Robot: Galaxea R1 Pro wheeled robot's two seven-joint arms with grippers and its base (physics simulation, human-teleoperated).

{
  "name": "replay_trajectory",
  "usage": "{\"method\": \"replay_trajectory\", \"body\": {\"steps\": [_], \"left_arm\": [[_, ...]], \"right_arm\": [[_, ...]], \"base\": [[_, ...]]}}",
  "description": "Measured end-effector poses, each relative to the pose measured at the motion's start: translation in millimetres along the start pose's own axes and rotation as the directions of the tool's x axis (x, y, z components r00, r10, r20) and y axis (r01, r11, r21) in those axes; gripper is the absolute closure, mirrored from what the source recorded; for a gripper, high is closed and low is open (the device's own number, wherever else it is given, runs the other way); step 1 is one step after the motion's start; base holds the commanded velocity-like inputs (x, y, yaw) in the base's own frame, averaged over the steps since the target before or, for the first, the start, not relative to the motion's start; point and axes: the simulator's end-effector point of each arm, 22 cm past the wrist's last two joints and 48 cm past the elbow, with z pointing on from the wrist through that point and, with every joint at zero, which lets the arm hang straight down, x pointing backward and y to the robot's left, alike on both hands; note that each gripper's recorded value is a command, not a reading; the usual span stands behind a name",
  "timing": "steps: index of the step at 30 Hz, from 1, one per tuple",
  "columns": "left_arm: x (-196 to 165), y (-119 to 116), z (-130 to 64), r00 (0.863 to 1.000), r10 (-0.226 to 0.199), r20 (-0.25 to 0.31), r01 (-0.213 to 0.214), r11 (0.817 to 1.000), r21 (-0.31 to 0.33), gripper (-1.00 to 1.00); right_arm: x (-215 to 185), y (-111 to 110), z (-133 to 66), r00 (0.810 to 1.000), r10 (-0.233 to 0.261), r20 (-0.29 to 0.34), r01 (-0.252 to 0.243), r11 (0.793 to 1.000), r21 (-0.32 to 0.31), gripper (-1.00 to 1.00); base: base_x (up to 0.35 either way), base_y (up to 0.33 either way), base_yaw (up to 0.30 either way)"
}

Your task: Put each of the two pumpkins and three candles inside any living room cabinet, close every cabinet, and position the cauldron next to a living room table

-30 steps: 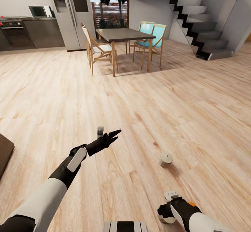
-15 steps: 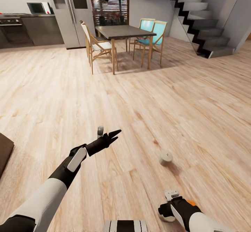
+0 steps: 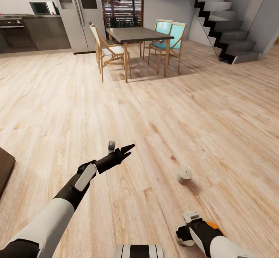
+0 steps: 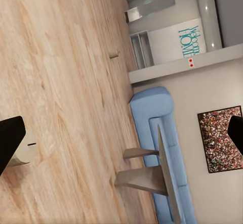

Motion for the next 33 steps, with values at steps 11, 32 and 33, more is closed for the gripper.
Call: {"method": "replay_trajectory", "body": {"steps": [11,32,33], "left_arm": [[4.5,12.6,0.8,1.0,-0.016,-0.005,0.016,1.0,-0.011,-1.0],[12.1,32.9,1.9,0.999,-0.043,-0.011,0.043,0.999,-0.028,-1.0],[12.1,33.0,1.9,0.999,-0.043,-0.011,0.043,0.999,-0.028,-1.0]], "right_arm": [[6.9,-4.0,6.9,1.0,0.019,-0.015,-0.018,1.0,0.022,-1.0],[17.7,-2.0,18.2,0.998,-0.043,-0.039,0.044,0.999,0.027,-1.0],[17.4,-1.9,18.2,0.998,-0.045,-0.038,0.046,0.999,0.027,-1.0]], "base": [[0.0,0.0,0.0],[0.0,0.0,0.0],[0.0,0.0,0.0]]}}
